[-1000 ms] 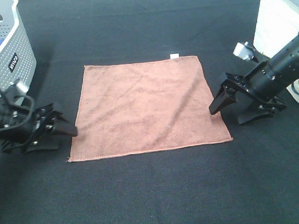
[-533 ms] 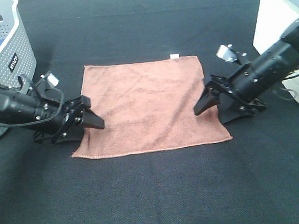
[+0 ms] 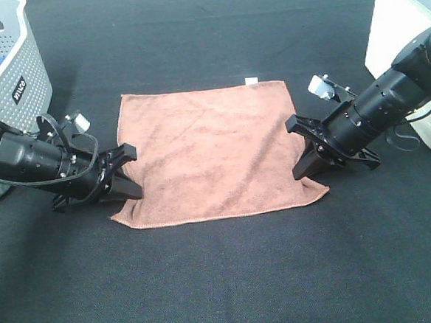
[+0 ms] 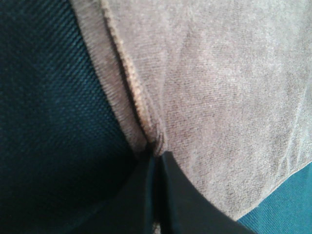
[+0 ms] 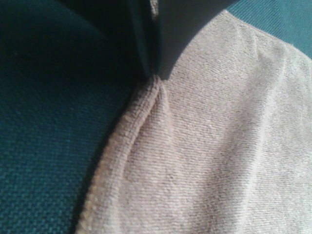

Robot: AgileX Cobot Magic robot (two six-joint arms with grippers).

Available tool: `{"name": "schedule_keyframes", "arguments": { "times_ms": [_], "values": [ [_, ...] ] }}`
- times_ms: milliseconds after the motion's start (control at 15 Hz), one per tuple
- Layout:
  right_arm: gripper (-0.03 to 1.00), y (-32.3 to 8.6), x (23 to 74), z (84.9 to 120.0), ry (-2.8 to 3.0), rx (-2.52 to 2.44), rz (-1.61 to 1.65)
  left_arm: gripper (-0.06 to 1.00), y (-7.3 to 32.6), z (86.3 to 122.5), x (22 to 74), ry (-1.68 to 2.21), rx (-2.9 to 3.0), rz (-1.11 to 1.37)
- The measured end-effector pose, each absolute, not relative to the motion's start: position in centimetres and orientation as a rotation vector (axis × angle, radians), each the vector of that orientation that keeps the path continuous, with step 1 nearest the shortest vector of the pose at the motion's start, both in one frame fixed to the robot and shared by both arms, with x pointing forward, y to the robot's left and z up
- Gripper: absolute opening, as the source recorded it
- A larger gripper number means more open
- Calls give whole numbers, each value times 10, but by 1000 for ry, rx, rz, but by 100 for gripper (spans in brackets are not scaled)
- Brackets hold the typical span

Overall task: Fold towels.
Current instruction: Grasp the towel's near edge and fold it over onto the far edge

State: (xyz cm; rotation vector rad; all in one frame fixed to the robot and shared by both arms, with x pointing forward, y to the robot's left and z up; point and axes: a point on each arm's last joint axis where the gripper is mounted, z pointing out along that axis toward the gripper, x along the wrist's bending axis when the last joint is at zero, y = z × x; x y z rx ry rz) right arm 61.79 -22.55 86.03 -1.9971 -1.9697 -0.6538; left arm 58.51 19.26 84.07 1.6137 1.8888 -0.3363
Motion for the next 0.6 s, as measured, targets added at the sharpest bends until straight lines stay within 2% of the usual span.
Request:
{"name": "schedule_keyframes", "arguments": {
  "times_ms": [267, 600],
  "values": [
    [0, -227, 610, 871, -1972, -1991, -588, 0, 196, 852, 576, 1899, 1735, -354],
    [0, -231, 560, 880, -1953, -2002, -498, 0, 205, 866, 533, 1956, 1812, -417]
  ]
}}
